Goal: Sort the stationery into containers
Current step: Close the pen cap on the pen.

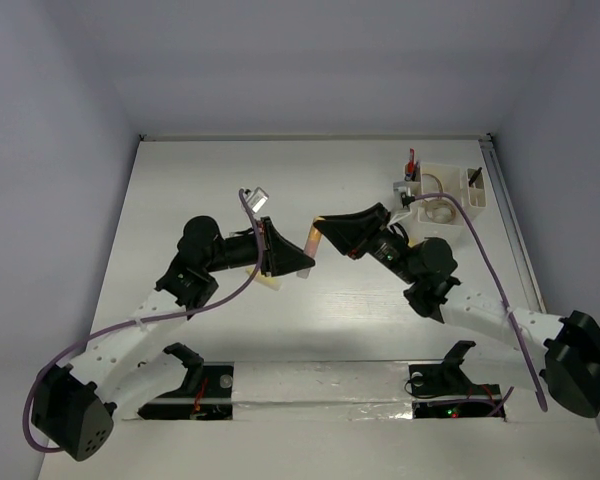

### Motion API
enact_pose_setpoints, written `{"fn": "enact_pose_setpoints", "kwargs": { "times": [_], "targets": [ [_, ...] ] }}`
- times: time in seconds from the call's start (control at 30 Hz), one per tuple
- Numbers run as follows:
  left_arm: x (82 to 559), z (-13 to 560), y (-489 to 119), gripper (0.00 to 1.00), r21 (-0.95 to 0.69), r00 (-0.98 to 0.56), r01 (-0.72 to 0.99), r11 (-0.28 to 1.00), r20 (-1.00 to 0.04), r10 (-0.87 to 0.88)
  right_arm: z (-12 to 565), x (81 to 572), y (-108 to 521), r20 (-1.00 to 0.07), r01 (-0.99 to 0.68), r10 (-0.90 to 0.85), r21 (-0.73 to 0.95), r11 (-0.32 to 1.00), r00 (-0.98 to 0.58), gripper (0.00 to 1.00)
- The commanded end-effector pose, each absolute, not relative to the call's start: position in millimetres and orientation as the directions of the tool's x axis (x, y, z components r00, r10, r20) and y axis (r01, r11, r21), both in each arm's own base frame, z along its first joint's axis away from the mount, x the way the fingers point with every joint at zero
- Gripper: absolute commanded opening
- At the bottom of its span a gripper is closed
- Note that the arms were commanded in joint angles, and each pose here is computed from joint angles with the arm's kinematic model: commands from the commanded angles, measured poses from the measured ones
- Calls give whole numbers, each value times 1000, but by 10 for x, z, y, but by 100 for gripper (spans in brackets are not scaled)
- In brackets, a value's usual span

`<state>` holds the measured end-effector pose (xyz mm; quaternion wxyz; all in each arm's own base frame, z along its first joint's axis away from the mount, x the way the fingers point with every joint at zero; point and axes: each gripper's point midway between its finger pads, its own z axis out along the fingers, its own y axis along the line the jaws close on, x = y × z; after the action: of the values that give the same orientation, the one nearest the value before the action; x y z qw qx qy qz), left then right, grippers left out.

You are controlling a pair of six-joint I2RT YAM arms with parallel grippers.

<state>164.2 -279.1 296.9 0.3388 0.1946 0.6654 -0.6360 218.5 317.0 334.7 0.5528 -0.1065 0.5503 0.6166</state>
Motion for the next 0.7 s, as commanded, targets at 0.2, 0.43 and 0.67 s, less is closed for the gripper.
{"fn": "enact_pose_setpoints", "kwargs": {
  "times": [0.2, 0.43, 0.67],
  "targets": [
    [1889, 4762, -2374, 0, -364, -210, 913, 182, -805, -555, 1730, 1316, 3406, -750, -736, -23, 643, 214, -661, 0],
    [1956, 4793, -2393, 0, -375, -221, 910, 179, -801, -556, 1703, 1129, 3523, -742, -745, -92, 647, 159, -664, 0],
    [2035, 4838, -2325, 0, -371, -197, 902, 220, -809, -554, 1649, 919, 3607, -739, -755, -156, 645, 122, -656, 0]
  ]
}}
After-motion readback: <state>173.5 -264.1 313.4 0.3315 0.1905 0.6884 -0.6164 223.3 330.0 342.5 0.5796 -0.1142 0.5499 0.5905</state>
